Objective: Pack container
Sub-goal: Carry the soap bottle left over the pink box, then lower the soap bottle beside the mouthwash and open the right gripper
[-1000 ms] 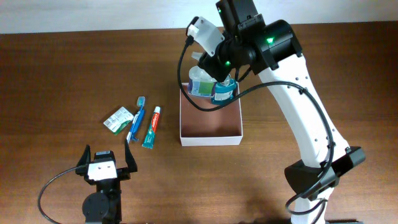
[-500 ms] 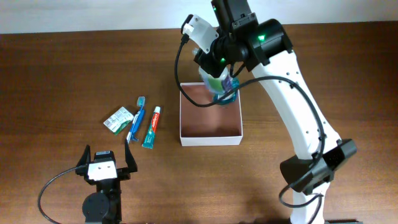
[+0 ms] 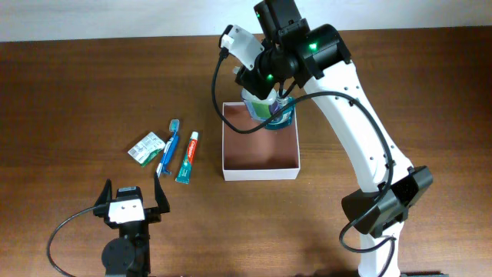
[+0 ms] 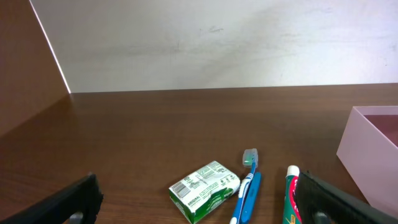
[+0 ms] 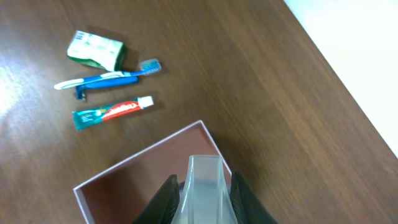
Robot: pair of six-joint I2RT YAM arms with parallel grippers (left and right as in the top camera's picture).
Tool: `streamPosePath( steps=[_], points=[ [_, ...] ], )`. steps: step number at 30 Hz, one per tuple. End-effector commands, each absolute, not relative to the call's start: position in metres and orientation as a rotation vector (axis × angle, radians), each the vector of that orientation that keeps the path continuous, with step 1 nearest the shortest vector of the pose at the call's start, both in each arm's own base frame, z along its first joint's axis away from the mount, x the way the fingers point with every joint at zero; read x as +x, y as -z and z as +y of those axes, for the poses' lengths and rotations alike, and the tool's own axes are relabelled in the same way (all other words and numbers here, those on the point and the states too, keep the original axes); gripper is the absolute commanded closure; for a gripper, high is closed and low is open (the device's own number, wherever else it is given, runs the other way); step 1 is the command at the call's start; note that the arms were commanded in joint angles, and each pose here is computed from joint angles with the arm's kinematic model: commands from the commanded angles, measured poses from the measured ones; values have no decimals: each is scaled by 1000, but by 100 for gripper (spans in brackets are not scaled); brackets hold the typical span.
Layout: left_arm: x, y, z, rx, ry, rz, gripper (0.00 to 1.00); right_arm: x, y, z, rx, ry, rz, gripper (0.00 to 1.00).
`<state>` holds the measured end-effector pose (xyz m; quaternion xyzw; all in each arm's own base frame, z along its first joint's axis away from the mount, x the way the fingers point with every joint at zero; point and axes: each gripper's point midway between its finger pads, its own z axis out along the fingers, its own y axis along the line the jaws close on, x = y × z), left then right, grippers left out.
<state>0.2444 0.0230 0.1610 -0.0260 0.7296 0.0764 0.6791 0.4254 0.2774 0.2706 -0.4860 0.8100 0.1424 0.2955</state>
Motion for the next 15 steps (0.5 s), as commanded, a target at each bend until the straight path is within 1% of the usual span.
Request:
streamPosePath(
  steps=[1,15],
  points=[
    [244,-160,25,-48,-192,1636,1,415,-283,293,-1325,-469,2088,80],
    [244,-160,25,-48,-192,1636,1,424,-246,311,-1367,-491,2130,80]
  ],
)
